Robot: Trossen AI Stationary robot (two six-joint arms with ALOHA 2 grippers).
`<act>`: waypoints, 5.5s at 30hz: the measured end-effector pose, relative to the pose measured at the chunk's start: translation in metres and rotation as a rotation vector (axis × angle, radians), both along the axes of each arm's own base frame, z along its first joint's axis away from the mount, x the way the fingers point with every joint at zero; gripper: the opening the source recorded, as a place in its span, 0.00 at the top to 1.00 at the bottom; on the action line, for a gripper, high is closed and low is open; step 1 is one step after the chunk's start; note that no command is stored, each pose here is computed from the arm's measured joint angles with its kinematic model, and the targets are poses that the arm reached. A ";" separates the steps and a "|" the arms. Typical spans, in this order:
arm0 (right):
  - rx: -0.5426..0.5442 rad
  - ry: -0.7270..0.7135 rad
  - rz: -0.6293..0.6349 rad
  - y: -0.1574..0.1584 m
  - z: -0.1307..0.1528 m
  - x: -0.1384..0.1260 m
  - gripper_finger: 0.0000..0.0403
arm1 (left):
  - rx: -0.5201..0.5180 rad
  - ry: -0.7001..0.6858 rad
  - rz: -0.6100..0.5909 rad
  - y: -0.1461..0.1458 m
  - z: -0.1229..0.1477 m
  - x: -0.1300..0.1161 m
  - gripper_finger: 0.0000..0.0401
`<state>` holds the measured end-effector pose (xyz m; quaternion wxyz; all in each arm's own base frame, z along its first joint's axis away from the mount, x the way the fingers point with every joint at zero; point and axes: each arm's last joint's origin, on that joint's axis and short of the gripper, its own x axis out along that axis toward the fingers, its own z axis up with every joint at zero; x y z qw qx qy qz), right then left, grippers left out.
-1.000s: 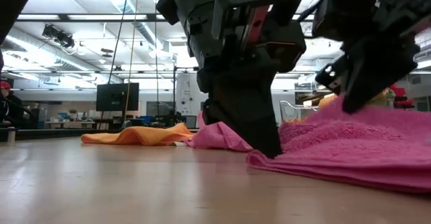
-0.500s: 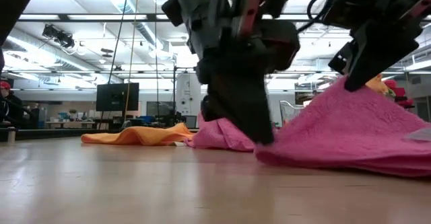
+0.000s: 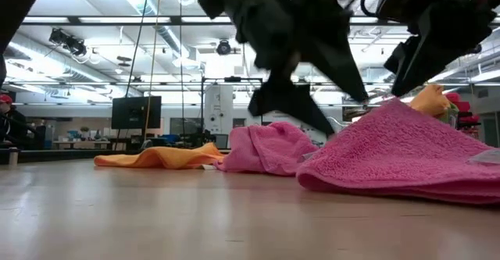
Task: Fold microfiber towels
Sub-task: Fold the left pink towel
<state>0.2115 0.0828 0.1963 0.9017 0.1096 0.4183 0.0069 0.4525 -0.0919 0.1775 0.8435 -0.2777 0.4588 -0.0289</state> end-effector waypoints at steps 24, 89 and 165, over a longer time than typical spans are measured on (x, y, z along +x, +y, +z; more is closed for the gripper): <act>0.090 -0.054 -0.067 0.000 0.016 -0.011 0.67 | -0.131 -0.027 -0.100 0.018 -0.033 0.017 0.95; 0.125 -0.184 -0.171 -0.010 0.041 -0.027 0.77 | 0.778 0.567 -0.337 -0.025 0.057 -0.067 0.94; 0.288 -0.133 -0.271 0.138 -0.086 0.131 0.67 | 0.348 0.020 -0.400 -0.075 0.052 -0.186 0.83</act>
